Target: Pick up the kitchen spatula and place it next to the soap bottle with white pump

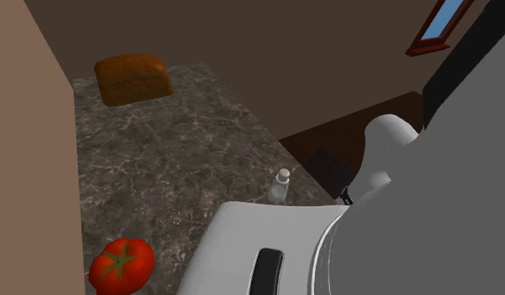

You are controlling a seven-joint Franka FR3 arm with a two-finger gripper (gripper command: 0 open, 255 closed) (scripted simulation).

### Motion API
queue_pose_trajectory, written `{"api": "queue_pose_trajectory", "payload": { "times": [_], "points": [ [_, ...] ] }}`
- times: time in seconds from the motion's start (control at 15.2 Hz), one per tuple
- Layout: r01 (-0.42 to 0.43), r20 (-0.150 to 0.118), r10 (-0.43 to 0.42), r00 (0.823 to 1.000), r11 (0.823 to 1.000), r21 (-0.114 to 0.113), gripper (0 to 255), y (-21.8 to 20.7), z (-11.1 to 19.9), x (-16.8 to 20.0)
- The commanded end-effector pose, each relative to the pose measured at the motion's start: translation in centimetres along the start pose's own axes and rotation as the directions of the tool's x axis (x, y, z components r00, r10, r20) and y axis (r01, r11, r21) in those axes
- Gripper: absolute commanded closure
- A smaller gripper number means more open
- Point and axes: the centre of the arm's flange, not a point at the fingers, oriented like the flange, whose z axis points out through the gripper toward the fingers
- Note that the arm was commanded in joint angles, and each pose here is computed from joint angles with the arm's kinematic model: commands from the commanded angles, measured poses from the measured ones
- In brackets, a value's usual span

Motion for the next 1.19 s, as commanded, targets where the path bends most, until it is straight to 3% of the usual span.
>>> {"api": "queue_pose_trajectory", "payload": {
  "times": [0.0,1.12],
  "points": [
    [0.0,0.0,0.0,1.0,1.0,0.0,255,0.0,1.0,-0.1],
    [0.0,0.0,0.0,1.0,1.0,0.0,255,0.0,10.0,-0.7]
  ]
}}
